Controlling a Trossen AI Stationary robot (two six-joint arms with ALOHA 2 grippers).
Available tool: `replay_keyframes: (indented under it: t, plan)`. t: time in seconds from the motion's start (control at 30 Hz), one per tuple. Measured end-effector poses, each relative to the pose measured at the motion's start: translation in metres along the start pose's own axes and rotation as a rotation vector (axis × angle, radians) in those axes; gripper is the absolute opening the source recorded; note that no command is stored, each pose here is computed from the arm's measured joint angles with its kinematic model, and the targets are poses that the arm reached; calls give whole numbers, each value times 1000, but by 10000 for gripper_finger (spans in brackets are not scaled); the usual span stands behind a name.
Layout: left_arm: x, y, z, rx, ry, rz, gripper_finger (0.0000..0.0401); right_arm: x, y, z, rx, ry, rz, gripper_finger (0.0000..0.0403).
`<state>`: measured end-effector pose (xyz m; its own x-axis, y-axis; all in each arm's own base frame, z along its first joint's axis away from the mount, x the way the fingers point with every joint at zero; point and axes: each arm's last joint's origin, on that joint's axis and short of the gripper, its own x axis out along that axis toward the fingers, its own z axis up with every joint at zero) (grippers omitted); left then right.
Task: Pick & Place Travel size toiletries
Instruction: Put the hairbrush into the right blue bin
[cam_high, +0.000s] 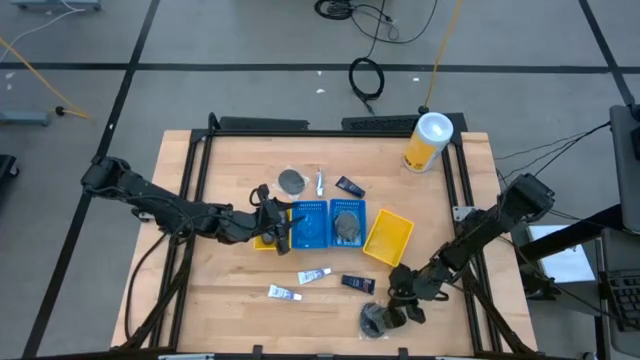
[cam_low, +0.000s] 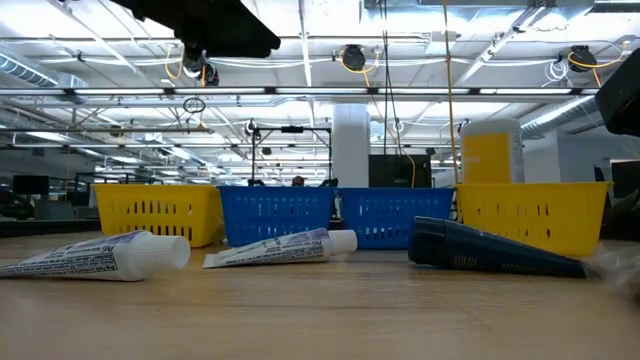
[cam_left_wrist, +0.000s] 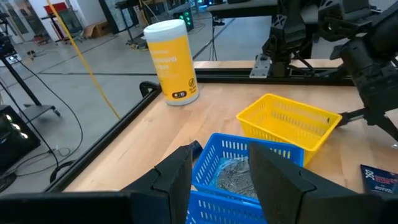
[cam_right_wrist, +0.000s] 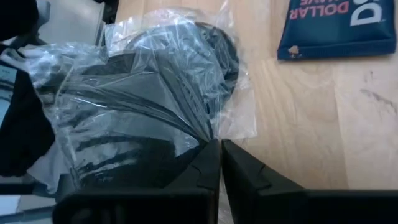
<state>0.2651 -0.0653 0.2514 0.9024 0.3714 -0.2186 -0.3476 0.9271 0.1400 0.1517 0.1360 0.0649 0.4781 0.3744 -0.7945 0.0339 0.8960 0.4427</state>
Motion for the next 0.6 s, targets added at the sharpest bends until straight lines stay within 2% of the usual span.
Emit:
replay_keyframes:
  t: [0.17, 0.27, 0.6]
  plan:
    - [0, 0, 0, 0, 1, 0, 159, -6, 3, 5, -3, -51, -1, 1]
    - [0, 0, 0, -2, 0, 0, 159, -13, 12, 15, -27, -137, 20, 1]
    - [0, 0, 0, -6, 0, -5, 159, -42, 36, 41, -172, -315, -2, 0]
